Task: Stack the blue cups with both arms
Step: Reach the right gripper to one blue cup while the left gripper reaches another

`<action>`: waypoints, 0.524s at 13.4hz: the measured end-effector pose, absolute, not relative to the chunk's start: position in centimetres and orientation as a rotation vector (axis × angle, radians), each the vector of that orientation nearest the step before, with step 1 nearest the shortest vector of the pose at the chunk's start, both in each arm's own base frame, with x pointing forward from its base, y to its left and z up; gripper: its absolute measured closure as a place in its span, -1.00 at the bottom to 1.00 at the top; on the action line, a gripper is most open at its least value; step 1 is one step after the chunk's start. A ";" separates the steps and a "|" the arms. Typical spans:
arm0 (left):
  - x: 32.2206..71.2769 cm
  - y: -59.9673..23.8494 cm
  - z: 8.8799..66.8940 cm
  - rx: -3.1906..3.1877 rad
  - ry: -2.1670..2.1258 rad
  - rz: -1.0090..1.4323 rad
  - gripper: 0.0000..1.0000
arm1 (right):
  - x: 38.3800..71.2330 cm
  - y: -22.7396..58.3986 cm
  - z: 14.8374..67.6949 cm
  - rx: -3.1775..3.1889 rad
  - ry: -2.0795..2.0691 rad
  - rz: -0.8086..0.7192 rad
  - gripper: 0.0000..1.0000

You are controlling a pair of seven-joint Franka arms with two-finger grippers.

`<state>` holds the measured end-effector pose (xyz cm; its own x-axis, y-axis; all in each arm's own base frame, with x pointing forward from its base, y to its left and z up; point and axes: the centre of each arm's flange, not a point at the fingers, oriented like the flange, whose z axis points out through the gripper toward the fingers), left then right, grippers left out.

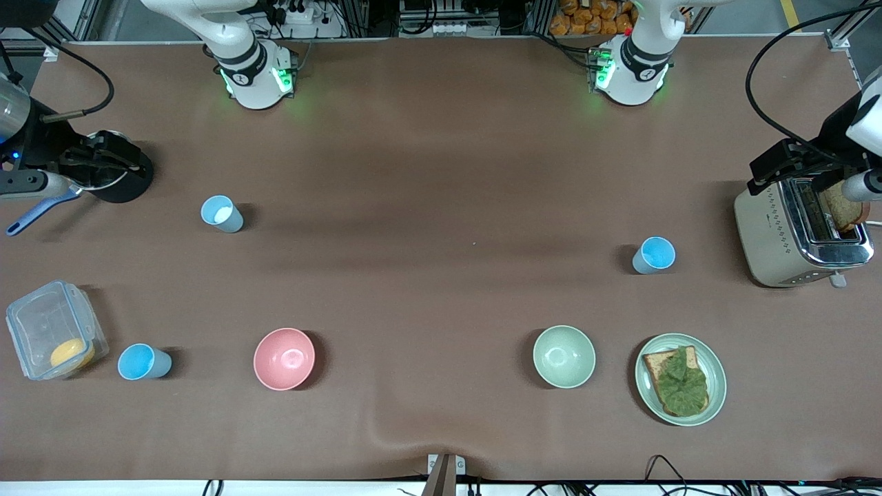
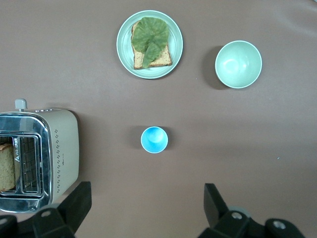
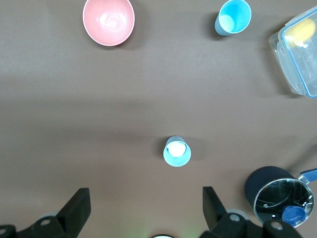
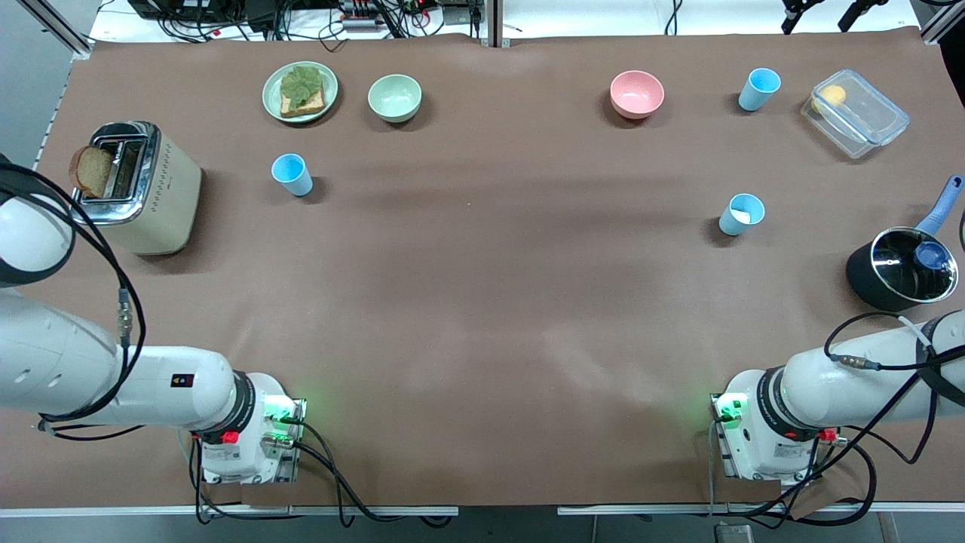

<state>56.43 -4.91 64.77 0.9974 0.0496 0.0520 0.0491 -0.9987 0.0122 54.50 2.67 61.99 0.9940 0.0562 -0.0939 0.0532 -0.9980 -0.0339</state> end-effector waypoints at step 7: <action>56.1 -4.3 64.7 3.132 0.092 0.043 -1.00 | 54.6 2.5 61.9 -3.105 -0.079 0.150 -1.00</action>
<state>56.14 -4.35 64.68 0.9979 0.0591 0.0270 0.0588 -0.9982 0.0085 54.56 2.46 61.89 0.9940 0.0523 -0.0956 0.0493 -0.9982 -0.0339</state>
